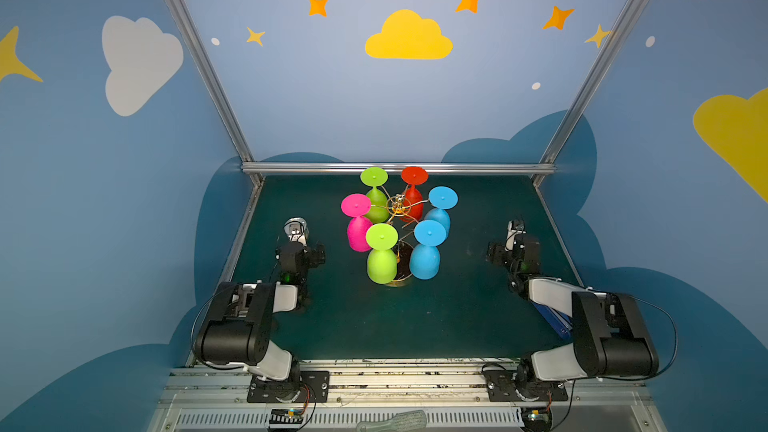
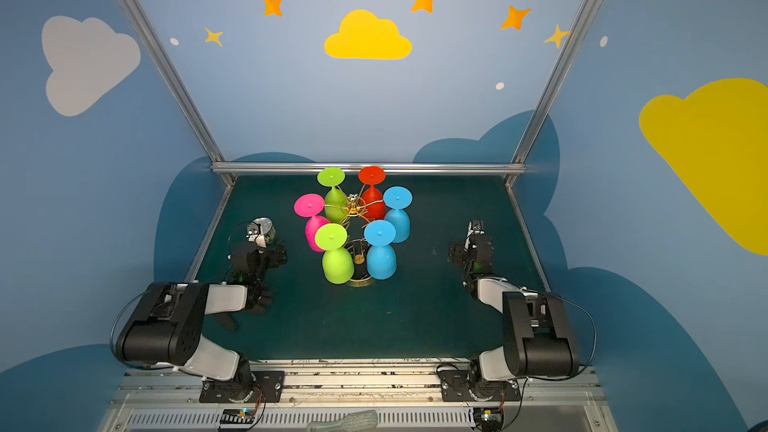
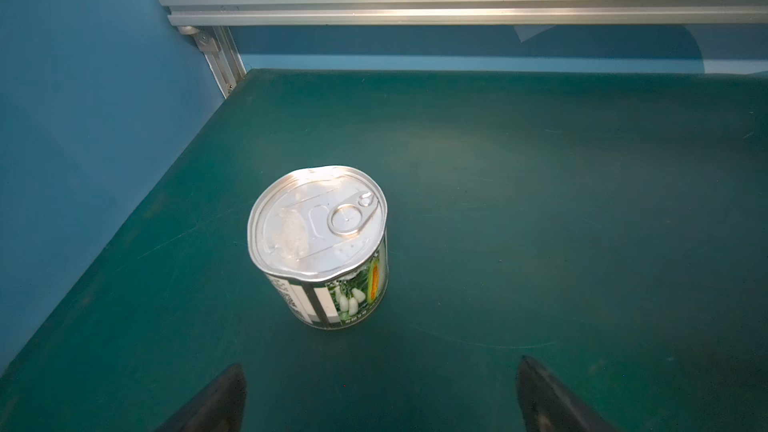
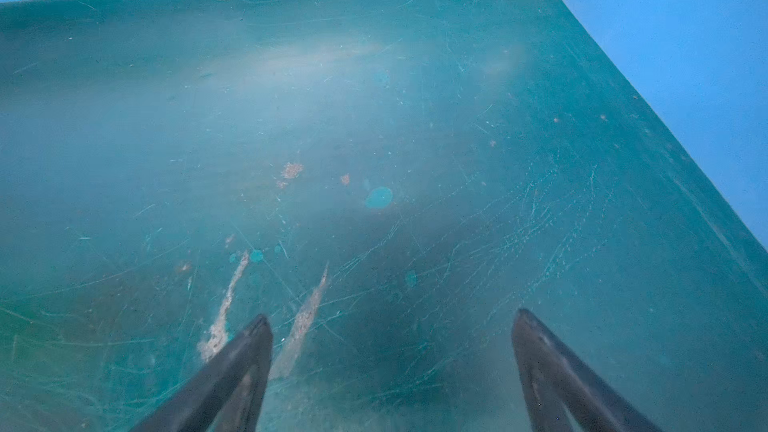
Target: Take the wine glass off the wine glass rack
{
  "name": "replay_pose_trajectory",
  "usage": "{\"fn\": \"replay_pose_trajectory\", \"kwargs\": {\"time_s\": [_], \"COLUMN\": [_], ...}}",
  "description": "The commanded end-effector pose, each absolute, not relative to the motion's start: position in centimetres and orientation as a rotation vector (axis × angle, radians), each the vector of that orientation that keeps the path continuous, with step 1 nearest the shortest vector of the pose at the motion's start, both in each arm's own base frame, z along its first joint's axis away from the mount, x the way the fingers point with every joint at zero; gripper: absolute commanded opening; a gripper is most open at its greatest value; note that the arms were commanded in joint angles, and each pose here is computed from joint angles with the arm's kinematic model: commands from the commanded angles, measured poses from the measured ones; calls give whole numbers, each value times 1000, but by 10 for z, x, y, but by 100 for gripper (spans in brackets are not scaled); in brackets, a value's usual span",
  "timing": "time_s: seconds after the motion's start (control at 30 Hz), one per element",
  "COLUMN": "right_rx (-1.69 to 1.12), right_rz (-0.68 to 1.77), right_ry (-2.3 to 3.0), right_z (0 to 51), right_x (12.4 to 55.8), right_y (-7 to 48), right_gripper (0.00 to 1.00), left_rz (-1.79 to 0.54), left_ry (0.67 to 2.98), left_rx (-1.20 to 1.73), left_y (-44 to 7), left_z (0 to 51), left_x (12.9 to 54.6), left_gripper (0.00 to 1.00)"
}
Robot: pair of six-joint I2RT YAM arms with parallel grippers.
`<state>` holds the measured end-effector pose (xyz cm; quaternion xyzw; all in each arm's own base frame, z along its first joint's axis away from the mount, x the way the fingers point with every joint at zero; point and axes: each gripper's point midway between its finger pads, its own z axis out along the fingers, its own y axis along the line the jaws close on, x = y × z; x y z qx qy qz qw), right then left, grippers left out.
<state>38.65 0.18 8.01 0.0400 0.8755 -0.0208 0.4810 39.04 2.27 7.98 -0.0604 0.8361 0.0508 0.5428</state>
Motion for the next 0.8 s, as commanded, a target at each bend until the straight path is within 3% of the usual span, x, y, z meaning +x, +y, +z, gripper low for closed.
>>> {"fn": "replay_pose_trajectory", "kwargs": {"time_s": [0.0, 0.77], "right_rx": [110, 111], "right_rz": [-39, -36], "right_ry": [2124, 2125], "right_z": [85, 85], "right_x": [390, 391], "right_y": [2, 1], "right_gripper": [89, 89], "left_rz": [115, 115], "left_ry": [1978, 1978], "left_rx": [-133, -134], "left_y": [21, 21], "left_z": [83, 83], "left_x": [391, 391], "left_gripper": [100, 100]}}
